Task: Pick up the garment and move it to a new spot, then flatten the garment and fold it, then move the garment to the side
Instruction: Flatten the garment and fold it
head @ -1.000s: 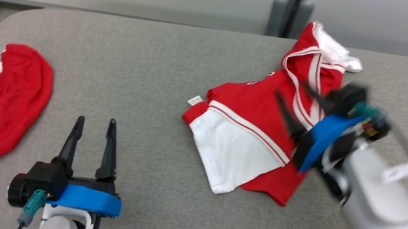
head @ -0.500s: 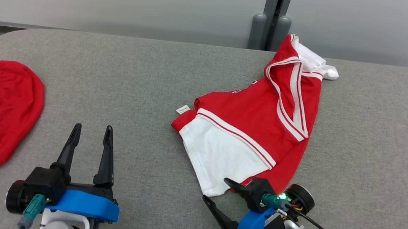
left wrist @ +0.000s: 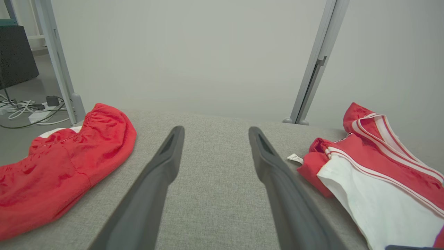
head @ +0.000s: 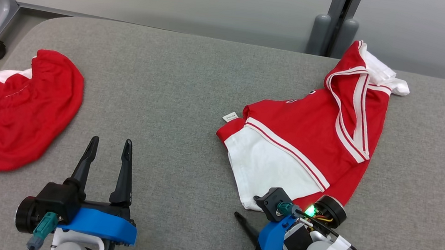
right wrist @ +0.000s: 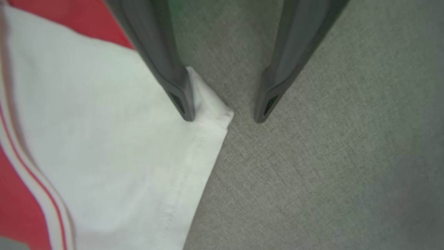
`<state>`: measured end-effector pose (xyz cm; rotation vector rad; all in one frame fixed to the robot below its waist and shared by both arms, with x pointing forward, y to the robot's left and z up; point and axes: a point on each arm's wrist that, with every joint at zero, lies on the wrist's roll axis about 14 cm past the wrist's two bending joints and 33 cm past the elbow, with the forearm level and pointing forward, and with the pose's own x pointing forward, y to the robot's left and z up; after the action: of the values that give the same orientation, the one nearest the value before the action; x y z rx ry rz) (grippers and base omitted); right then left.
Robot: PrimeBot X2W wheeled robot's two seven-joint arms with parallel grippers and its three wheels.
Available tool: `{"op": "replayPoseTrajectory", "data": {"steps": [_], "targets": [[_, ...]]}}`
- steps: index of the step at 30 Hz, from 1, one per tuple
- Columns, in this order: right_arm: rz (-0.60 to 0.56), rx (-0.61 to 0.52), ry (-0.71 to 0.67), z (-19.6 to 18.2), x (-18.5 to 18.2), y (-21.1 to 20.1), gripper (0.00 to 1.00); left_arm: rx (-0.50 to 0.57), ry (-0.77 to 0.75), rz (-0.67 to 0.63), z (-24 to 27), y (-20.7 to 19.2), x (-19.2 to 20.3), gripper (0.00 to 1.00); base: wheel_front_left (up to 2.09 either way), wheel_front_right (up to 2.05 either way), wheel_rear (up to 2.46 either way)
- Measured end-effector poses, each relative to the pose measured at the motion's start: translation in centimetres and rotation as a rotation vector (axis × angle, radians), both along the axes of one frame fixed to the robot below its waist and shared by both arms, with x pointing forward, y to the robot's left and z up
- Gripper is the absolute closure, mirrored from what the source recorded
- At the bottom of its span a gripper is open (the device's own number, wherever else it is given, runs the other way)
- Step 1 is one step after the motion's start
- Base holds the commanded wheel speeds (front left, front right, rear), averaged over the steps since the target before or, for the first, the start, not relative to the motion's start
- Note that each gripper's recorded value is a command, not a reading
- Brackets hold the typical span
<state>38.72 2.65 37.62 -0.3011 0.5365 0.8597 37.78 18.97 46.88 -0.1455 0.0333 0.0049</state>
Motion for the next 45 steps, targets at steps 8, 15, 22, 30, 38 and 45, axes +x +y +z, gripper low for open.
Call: {"op": "replayPoseTrajectory", "data": {"steps": [8,15,22,30,38,45], "targets": [[-0.046,0.089,-0.071,2.5,1.3,0.1,1.0,-0.005,-0.012,-0.004,0.4,-0.3,-0.1,0.0,0.0,0.0,0.0],[-0.275,0.242,-0.264,9.0,5.9,-6.1,1.0,-0.009,-0.026,-0.03,0.8,-1.3,0.0,0.0,0.0,0.0,0.0],[-0.581,0.124,-0.469,13.2,6.3,-20.9,1.0,-0.017,-0.035,-0.085,1.0,-3.1,0.8,0.0,0.0,0.0,0.0],[-0.777,-0.017,-0.502,12.9,3.1,-29.3,1.0,-0.019,-0.03,-0.128,0.7,-4.6,1.9,0.0,0.0,0.0,0.0],[-0.92,-0.016,-0.352,8.1,0.4,-30.4,0.0,-0.017,-0.021,-0.14,0.3,-4.8,2.0,0.0,0.0,0.0,0.0],[-0.977,0.173,-0.336,8.5,-0.2,-27.7,0.0,-0.01,-0.036,-0.134,0.9,-4.5,1.6,0.0,0.0,0.0,0.0]]}}
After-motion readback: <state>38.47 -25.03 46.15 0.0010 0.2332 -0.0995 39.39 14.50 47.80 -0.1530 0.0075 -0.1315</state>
